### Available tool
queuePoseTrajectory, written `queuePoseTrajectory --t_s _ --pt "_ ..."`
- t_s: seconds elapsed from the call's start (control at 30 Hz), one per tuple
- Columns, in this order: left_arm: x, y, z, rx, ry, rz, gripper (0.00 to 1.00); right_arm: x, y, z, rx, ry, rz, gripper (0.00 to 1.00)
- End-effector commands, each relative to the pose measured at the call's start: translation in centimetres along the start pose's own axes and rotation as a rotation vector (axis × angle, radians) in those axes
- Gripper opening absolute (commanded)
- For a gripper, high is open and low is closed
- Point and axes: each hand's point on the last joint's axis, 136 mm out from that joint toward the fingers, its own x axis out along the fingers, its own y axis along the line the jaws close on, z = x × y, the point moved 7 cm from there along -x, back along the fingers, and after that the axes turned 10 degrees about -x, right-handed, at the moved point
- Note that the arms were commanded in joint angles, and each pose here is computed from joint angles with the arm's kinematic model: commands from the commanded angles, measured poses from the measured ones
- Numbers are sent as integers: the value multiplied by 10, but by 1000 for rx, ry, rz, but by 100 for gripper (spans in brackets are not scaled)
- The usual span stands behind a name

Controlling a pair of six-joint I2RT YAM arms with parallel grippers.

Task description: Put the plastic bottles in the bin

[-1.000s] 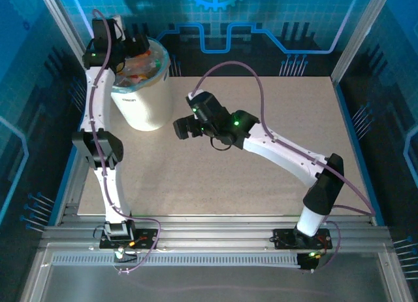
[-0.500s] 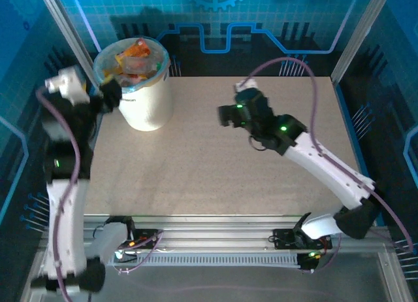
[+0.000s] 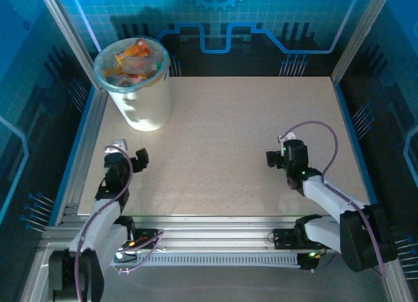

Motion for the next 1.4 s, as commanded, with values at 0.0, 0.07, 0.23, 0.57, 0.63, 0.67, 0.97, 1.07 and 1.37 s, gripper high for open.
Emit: queuePoseTrajectory --t_s 0.0,0.07,0.23,0.57,0.63,0.67,0.97,1.07,1.37 --pt "13 -16 22 9 -216 -125 92 1 2 38 0 -300 88 100" --pt "24 -20 16 19 -228 -179 93 1 6 43 -29 -398 124 100" --pt "49 -30 11 101 -216 -260 96 23 -5 38 -33 -432 144 100" --pt "86 -34 13 98 -93 -186 99 56 -23 35 82 -270 34 100" --pt "88 -40 10 130 -56 -226 99 56 -23 35 82 -272 35 100" --pt "89 -44 9 148 -43 -249 99 56 -23 35 82 -272 34 100" --pt "89 -47 8 166 -31 -262 99 56 -22 36 78 -272 44 100" --pt "89 -48 9 166 -33 -264 99 57 -18 39 53 -275 94 100" --pt "89 -48 8 172 -35 -255 99 57 -18 39 55 -276 99 100"
